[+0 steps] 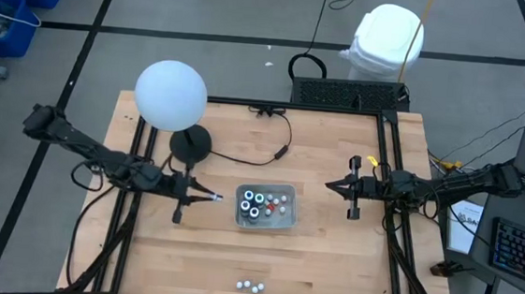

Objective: Pick & Place food coloring
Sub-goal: Put the small dark blue food coloring bottle into the gray bin

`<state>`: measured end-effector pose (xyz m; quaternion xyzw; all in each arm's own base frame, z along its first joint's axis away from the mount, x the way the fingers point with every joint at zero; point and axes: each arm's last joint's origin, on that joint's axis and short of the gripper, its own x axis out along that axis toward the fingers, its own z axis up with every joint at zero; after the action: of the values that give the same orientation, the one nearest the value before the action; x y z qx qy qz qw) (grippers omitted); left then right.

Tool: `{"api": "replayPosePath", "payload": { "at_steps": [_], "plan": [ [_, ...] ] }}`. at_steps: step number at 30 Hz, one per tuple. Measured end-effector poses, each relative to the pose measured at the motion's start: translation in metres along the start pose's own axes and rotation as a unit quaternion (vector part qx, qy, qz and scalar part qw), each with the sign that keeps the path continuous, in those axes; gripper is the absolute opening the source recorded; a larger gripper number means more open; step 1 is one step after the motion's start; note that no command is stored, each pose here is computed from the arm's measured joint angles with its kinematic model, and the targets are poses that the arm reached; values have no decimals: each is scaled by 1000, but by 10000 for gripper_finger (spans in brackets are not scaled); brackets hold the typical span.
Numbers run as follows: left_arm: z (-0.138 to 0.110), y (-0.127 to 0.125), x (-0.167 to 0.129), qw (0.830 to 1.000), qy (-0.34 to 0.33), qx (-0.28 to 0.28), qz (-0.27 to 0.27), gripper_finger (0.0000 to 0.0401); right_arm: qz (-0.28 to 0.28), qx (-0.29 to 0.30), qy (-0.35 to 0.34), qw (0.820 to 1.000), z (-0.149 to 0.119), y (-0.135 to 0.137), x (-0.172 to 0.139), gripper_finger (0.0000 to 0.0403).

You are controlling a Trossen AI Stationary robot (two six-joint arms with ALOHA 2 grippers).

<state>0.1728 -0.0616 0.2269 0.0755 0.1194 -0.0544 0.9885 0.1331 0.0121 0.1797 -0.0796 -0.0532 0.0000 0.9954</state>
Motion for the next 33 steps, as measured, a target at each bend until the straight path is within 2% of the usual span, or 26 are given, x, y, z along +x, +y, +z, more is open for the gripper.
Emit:
{"api": "replayPosePath", "payload": {
  "at_steps": [5,9,13,24,29,33],
  "plan": [
    [26,2,24,1000,-7,5,6,50,1,0,4,1000,-1,0,0,0],
    [53,5,57,1000,11,7,11,50,1,5,5,1000,-1,0,0,0],
    [72,10,100,997,73,25,-8,50,0,6,5,1000,-1,0,0,0],
    [83,24,221,963,264,46,-7,50,1,19,5,1000,-1,0,0,0],
    [76,20,256,944,326,52,-16,50,1,15,7,1000,-1,0,0,0],
    [64,17,271,932,359,41,-15,50,1,14,9,1000,-2,0,0,0]
  ]
}}
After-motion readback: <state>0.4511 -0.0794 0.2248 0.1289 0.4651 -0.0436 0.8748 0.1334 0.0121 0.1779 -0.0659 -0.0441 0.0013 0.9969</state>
